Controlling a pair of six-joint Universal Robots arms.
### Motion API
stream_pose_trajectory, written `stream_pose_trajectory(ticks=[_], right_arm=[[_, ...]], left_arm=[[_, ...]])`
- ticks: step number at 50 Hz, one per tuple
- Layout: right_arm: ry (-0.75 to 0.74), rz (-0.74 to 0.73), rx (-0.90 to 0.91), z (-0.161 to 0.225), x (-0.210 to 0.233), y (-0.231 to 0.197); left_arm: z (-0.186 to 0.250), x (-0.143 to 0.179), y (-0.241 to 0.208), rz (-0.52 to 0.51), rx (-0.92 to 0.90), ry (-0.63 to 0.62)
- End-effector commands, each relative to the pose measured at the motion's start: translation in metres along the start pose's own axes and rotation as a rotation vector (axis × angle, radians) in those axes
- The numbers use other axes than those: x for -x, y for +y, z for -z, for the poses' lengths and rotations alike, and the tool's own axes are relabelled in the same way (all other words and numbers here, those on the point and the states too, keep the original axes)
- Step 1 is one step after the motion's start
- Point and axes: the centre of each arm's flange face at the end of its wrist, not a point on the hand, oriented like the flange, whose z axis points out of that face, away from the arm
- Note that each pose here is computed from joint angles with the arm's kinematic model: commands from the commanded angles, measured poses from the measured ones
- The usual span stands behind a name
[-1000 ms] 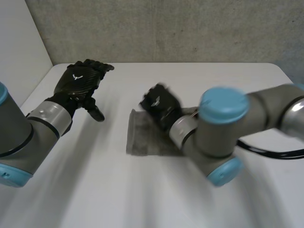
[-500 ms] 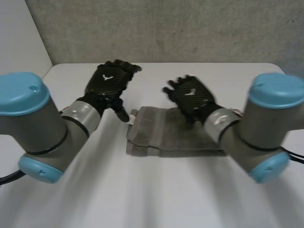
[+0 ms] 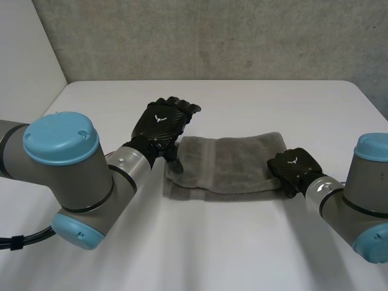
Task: Fold the towel.
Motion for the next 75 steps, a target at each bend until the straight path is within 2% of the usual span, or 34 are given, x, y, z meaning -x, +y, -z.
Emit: stream_pose_trajectory(ticks=[1, 3, 4, 5, 6, 8, 14, 16, 17, 19, 25, 30, 32, 33, 35, 36, 37, 38, 41, 43, 44, 46, 47, 51, 59, 66, 75], right_arm=[[0.119, 0.179, 0.013, -0.006, -0.014, -0.012], [0.096, 0.28, -0.089, -0.004, 0.006, -0.046], [0.096, 0.28, -0.09, -0.003, 0.006, -0.046], [0.072, 0.337, -0.165, -0.001, 0.026, -0.07], [0.072, 0.338, -0.166, -0.001, 0.026, -0.07], [0.003, 0.394, -0.286, 0.004, 0.064, -0.102], [-0.096, 0.484, -0.377, -0.002, 0.116, -0.112], [-0.225, 0.596, -0.469, 0.008, 0.161, -0.115], [-0.226, 0.597, -0.469, 0.008, 0.161, -0.115], [-0.341, 0.692, -0.53, 0.017, 0.194, -0.104], [-0.388, 0.725, -0.544, 0.019, 0.206, -0.096], [-0.372, 0.655, -0.529, 0.017, 0.199, -0.1], [-0.367, 0.552, -0.534, 0.027, 0.188, -0.115], [-0.367, 0.551, -0.534, 0.027, 0.188, -0.115], [-0.348, 0.416, -0.518, 0.034, 0.165, -0.126], [-0.348, 0.415, -0.518, 0.034, 0.165, -0.126], [-0.329, 0.341, -0.498, 0.034, 0.149, -0.129], [-0.312, 0.271, -0.482, 0.035, 0.135, -0.131], [-0.294, 0.2, -0.466, 0.036, 0.12, -0.133], [-0.274, 0.065, -0.439, 0.039, 0.1, -0.134], [-0.274, 0.064, -0.439, 0.039, 0.1, -0.134], [-0.247, -0.076, -0.394, 0.035, 0.076, -0.128], [-0.247, -0.077, -0.394, 0.035, 0.076, -0.128], [-0.222, -0.229, -0.317, 0.029, 0.05, -0.118], [-0.216, -0.273, -0.242, 0.008, 0.045, -0.101], [-0.234, -0.295, -0.182, -0.016, 0.053, -0.081], [-0.242, -0.303, -0.086, -0.035, 0.064, -0.061]], left_arm=[[0.002, 0.002, -0.002, 0.0, 0.0, -0.006], [0.002, 0.005, -0.005, -0.002, -0.007, -0.013], [0.002, 0.005, -0.005, -0.002, -0.007, -0.013], [0.003, 0.007, -0.011, -0.005, -0.021, -0.019], [0.003, 0.007, -0.011, -0.005, -0.021, -0.019], [0.006, 0.014, -0.024, -0.008, -0.053, -0.038], [0.008, 0.034, -0.035, 0.003, -0.078, -0.115], [0.013, 0.049, -0.042, 0.028, -0.094, -0.175], [0.013, 0.049, -0.042, 0.028, -0.094, -0.176], [0.016, 0.061, -0.045, 0.05, -0.101, -0.212], [0.018, 0.07, -0.043, 0.068, -0.099, -0.234], [0.017, 0.071, -0.042, 0.069, -0.1, -0.237], [0.016, 0.071, -0.043, 0.07, -0.105, -0.235], [0.016, 0.071, -0.043, 0.07, -0.105, -0.235], [0.014, 0.069, -0.046, 0.072, -0.114, -0.228], [0.014, 0.069, -0.046, 0.072, -0.114, -0.228], [0.012, 0.068, -0.047, 0.08, -0.123, -0.224], [0.01, 0.067, -0.049, 0.097, -0.132, -0.219], [0.008, 0.066, -0.05, 0.12, -0.138, -0.213], [0.002, 0.063, -0.048, 0.184, -0.142, -0.198], [0.002, 0.063, -0.048, 0.184, -0.142, -0.198], [-0.003, 0.057, -0.045, 0.24, -0.143, -0.18], [-0.003, 0.057, -0.045, 0.241, -0.143, -0.18], [-0.01, 0.041, -0.027, 0.289, -0.091, -0.148], [-0.017, 0.028, 0.024, 0.296, 0.045, -0.22], [-0.019, 0.014, 0.057, 0.288, 0.14, -0.196], [-0.017, -0.006, 0.083, 0.173, 0.23, -0.154]])
